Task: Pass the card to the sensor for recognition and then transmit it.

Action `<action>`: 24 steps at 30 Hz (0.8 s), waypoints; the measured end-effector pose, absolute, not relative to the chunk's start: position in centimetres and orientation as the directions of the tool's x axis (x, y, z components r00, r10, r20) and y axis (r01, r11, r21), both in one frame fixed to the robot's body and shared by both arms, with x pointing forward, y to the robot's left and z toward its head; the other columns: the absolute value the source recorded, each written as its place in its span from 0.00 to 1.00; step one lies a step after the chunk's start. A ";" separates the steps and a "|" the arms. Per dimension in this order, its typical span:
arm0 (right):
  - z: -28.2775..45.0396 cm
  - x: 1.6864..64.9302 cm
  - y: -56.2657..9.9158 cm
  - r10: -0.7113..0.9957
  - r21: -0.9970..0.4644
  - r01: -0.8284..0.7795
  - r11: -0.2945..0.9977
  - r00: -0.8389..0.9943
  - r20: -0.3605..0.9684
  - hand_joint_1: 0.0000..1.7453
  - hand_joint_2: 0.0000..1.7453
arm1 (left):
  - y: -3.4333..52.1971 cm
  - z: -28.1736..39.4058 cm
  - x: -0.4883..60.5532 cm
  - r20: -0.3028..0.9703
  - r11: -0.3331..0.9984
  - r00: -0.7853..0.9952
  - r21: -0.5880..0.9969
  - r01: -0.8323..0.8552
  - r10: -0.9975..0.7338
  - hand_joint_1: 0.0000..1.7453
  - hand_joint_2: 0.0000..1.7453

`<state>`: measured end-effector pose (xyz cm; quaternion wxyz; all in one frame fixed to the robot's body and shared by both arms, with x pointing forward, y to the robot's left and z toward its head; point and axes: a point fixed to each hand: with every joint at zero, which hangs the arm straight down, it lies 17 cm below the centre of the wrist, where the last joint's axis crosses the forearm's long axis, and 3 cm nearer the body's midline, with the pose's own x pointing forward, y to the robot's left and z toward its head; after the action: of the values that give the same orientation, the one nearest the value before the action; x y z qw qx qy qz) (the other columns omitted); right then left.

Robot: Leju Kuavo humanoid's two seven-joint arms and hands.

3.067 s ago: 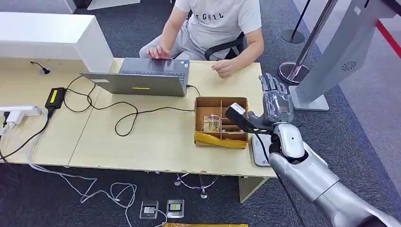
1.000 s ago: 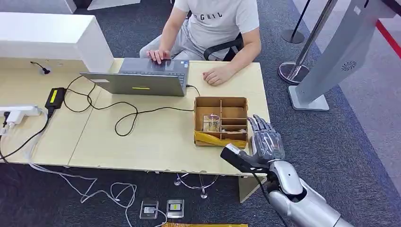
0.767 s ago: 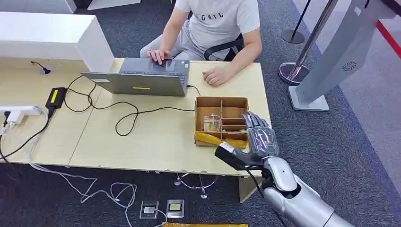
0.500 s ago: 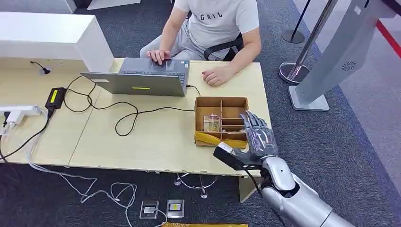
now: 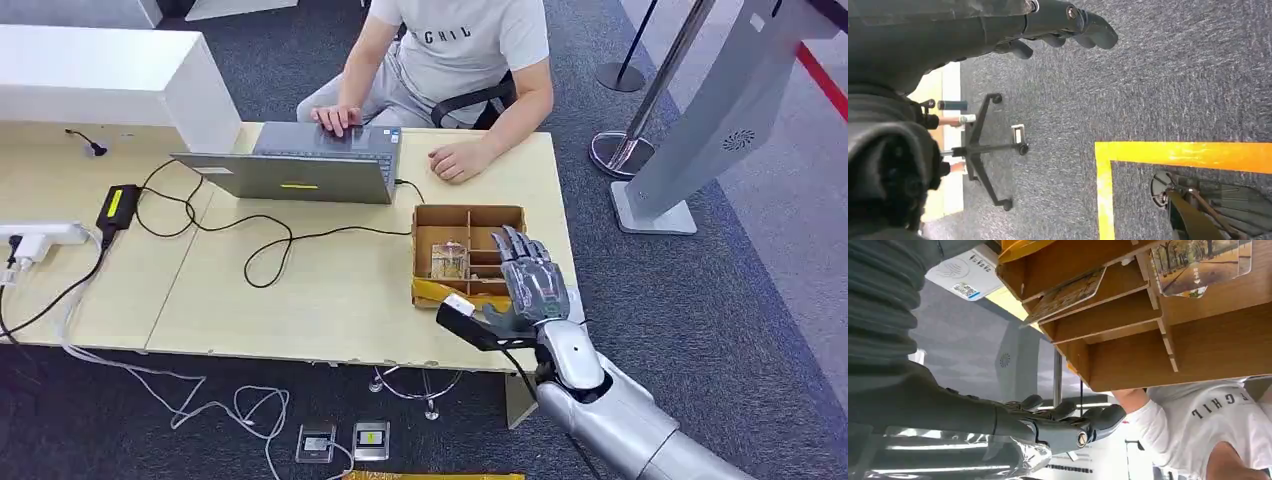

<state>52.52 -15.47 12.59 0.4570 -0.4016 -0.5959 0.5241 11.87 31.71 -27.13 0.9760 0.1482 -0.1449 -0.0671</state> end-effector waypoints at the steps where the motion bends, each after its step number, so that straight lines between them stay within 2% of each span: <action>1: 12.4 52.6 -15.3 0.958 -0.992 -0.003 0.125 -0.261 0.121 0.00 1.00 | 31.7 -27.1 11.8 0.261 0.947 0.949 0.308 0.090 -0.176 0.00 0.00; 24: 9.4 53.5 -13.3 0.963 -0.996 -0.054 0.067 -0.258 0.079 0.00 1.00 | 32.2 -27.2 11.5 0.242 0.943 0.952 0.318 0.104 -0.186 0.00 0.00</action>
<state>53.46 -13.34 9.42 0.4593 -0.3998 -0.5681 0.5537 11.51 32.24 -27.21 0.9761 0.1523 -0.1358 -0.0743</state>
